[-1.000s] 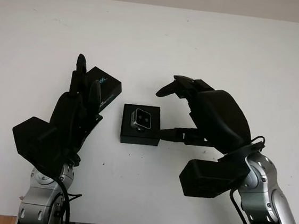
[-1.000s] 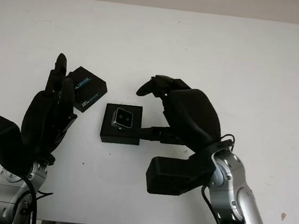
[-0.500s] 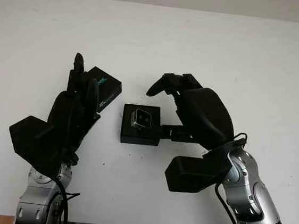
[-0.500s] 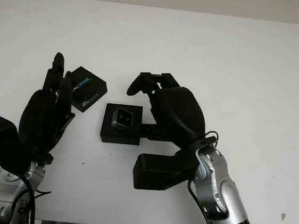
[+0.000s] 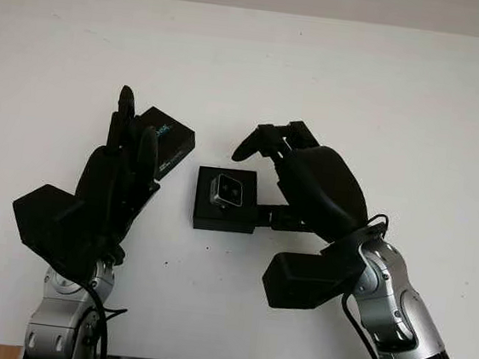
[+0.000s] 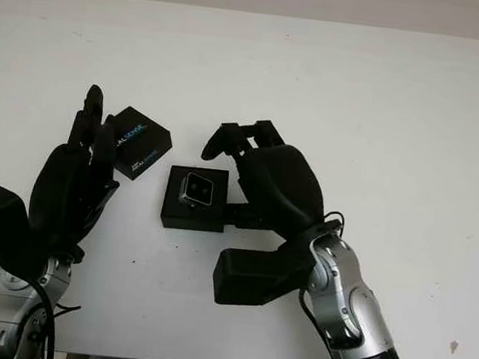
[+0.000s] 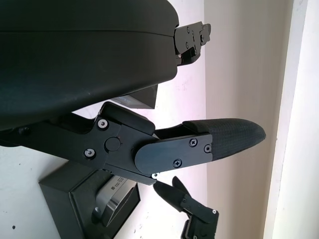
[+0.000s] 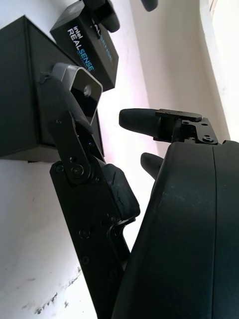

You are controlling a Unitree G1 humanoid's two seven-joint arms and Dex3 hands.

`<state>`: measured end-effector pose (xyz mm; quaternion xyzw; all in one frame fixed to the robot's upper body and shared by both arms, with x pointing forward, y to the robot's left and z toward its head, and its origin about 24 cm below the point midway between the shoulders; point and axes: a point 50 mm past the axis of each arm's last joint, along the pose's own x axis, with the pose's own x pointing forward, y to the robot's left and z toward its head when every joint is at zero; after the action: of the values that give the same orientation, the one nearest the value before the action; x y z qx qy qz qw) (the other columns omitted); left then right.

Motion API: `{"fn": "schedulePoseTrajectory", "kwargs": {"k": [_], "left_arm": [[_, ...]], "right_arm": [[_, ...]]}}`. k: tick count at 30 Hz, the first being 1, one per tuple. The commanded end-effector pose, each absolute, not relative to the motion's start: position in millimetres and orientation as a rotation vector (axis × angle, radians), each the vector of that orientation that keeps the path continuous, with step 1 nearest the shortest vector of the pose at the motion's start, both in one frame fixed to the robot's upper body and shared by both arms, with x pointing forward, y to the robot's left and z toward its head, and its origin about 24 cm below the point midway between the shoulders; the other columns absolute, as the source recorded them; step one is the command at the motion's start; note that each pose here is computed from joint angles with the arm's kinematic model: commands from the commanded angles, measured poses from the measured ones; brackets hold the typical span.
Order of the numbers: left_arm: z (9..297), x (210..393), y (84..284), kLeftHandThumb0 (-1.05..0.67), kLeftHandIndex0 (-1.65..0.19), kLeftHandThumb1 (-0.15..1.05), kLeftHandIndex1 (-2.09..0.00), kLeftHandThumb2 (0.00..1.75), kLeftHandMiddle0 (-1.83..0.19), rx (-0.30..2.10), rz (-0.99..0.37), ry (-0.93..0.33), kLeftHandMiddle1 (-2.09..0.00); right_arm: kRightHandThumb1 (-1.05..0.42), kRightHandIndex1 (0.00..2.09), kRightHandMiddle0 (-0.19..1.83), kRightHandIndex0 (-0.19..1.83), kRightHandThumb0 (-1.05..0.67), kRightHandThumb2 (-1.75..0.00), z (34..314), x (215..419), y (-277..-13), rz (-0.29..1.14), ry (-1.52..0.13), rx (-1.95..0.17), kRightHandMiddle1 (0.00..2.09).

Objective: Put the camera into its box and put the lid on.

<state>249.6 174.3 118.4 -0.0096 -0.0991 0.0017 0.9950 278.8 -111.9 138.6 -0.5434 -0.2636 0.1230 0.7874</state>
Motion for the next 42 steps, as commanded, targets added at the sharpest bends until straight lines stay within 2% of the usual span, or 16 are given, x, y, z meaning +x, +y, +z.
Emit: {"fn": "schedulePoseTrajectory", "kwargs": {"k": [1,16,35,38,42], "left_arm": [[122,247.7,174.3,-0.8,0.19,1.05,0.0,0.6,0.19,-0.014,0.009,-0.218,0.0],[120,247.1,174.7,-0.8,0.19,1.05,0.0,0.6,0.19,-0.016,0.011,-0.218,0.0],[120,247.2,174.9,-0.8,0.19,1.05,0.0,0.6,0.19,-0.012,0.011,-0.223,0.0],[120,246.7,174.8,-0.8,0.19,1.05,0.0,0.61,0.19,-0.014,0.012,-0.219,0.0],[120,246.8,175.1,-0.8,0.19,1.05,0.0,0.61,0.19,-0.013,0.013,-0.221,0.0]], "right_arm": [[-1.02,0.89,0.04,-0.02,-0.85,-0.05,137,280,-111,0.273,-0.578,-1.178,1.39],[-1.0,0.8,0.17,0.04,-0.8,-0.06,131,285,-107,0.283,-0.566,-1.158,1.32],[-1.01,0.87,0.21,0.02,-0.76,-0.05,127,282,-102,0.32,-0.59,-1.147,1.39],[-1.0,0.9,0.27,0.05,-0.7,-0.05,125,282,-102,0.316,-0.611,-1.155,1.4],[-1.01,0.95,0.37,0.09,-0.54,-0.05,124,281,-102,0.306,-0.639,-1.146,1.47]]}}
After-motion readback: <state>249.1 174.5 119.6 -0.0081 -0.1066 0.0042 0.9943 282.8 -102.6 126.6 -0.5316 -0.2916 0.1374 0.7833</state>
